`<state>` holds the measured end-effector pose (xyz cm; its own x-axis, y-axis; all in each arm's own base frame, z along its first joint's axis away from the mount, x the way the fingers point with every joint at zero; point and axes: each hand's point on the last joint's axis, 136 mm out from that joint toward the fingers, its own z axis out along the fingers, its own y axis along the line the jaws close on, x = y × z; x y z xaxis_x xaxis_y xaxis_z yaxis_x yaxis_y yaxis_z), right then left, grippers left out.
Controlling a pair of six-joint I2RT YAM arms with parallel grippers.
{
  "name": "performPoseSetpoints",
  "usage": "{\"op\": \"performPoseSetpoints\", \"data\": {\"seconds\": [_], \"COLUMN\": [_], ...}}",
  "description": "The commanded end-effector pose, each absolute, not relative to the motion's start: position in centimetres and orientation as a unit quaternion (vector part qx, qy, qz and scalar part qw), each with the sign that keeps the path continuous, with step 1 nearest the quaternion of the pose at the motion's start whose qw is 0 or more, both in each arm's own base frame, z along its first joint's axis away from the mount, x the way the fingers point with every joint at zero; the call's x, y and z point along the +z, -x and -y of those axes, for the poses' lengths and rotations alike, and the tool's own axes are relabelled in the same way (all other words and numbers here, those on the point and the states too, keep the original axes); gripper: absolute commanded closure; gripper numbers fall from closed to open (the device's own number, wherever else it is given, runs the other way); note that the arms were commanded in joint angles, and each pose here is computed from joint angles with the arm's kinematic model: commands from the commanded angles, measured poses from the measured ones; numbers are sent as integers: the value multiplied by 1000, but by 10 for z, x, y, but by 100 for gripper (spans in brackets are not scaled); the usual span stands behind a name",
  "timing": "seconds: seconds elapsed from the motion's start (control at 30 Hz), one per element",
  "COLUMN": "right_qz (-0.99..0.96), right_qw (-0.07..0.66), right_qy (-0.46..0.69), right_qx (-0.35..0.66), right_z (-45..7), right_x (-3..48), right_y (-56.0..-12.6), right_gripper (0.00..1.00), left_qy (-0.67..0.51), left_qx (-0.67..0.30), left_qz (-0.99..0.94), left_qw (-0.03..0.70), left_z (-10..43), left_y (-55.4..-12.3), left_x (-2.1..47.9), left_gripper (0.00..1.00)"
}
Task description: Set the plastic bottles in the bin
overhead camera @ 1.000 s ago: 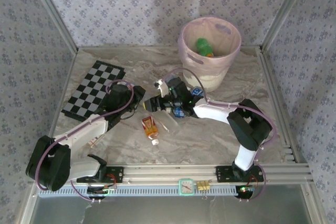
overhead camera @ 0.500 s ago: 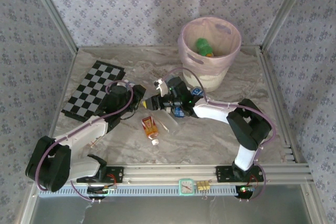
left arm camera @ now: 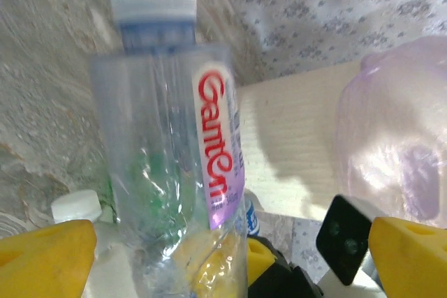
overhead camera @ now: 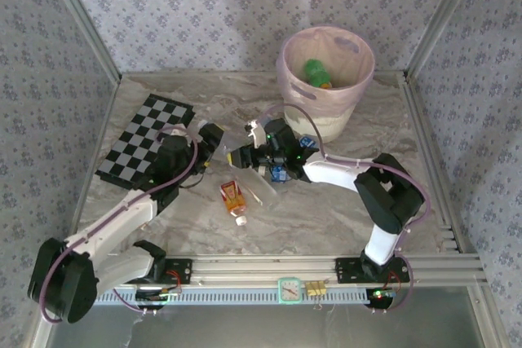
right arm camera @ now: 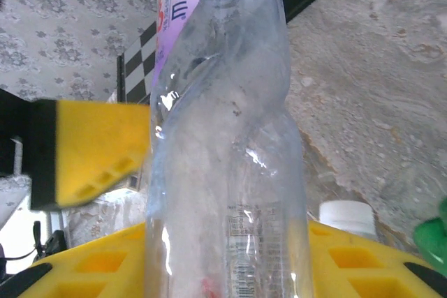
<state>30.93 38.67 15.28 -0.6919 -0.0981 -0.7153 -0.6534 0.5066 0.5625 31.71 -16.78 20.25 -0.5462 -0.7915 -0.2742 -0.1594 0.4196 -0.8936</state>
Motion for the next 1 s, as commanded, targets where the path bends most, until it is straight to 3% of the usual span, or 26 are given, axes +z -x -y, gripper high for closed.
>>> {"op": "performPoseSetpoints", "data": {"seconds": [0.0, 0.17, 0.47, 0.7, 0.97], "right_qz": [-805, -796, -770, -756, -760], "right_qw": [352, 400, 515, 590, 628], "right_qy": [234, 237, 266, 213, 124], "right_qx": [416, 388, 267, 186, 108], "right_z": [-370, -348, -296, -231, -159], "right_x": [175, 214, 316, 392, 419], "right_y": [-313, -320, -339, -365, -399], "right_gripper": [58, 58, 57, 57, 57], "left_qy": [304, 324, 333, 279, 194], "left_qx": [-389, -341, -328, -323, -316], "left_qz": [-774, -785, -803, -828, -862], "left_qw": [396, 404, 371, 364, 347], "left_z": [141, 114, 115, 137, 176], "left_y": [-315, -308, -302, -309, -318], "left_x": [200, 181, 143, 143, 149], "left_gripper": [0, 0, 0, 0, 0]}}
